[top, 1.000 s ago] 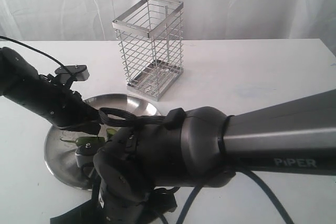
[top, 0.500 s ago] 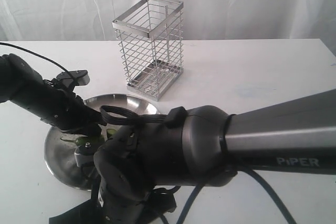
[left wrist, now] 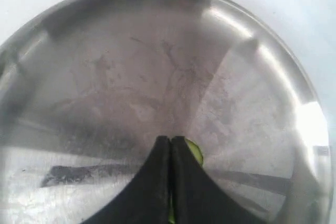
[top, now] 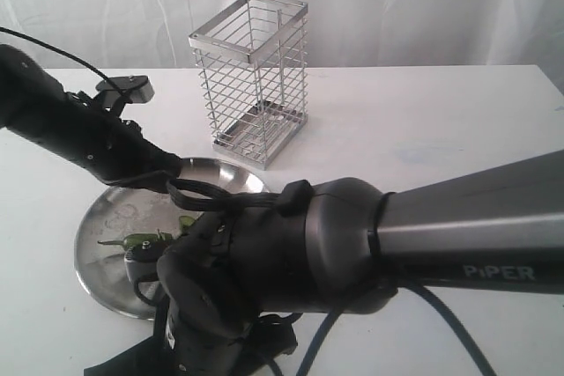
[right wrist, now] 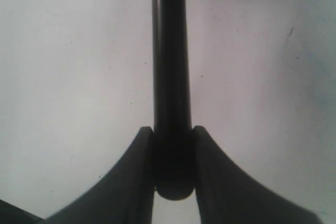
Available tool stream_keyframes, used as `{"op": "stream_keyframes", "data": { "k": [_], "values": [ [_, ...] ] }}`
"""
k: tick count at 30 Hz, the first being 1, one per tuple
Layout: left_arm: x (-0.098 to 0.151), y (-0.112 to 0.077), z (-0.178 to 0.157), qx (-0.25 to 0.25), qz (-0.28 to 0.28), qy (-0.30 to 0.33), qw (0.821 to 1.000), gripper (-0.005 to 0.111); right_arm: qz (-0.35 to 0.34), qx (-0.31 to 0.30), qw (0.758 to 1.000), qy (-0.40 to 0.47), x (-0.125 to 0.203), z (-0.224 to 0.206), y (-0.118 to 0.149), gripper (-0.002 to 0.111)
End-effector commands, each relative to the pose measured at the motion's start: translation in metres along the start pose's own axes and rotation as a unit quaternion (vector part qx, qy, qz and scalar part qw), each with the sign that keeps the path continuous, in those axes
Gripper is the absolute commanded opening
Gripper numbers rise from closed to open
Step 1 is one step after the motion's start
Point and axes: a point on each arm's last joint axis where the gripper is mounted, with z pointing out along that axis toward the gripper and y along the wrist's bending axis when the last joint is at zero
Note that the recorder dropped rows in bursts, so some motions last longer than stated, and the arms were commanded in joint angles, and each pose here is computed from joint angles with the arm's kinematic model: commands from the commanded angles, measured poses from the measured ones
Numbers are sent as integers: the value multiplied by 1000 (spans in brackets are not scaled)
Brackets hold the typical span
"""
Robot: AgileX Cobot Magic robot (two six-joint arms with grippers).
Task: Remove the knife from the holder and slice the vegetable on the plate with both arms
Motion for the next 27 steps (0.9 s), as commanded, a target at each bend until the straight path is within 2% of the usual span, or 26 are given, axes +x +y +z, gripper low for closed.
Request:
{"op": "stream_keyframes", "data": {
  "k": [1,5,9,13,18,27],
  "values": [
    [2,7,-11,10,-6,13,1000,0,-10,3,1000,-1,-4,-5,0,0],
    [5,15,-15,16,-30,20,999,0,-22,11,1000,19,-5,-12,3,0],
    [6,14,-15,20,-32,24,999,0,-28,29,998,49,-1,-15,2,0],
    [6,14,-15,21,-32,25,999,0,-38,21,996,79,4,-16,3,0],
    [5,12,-15,29,-42,21,998,0,-33,7,998,53,-4,-16,2,0],
    [6,11,-16,37,-43,26,998,0,6,29,998,56,-27,-19,-27,0]
  ]
}}
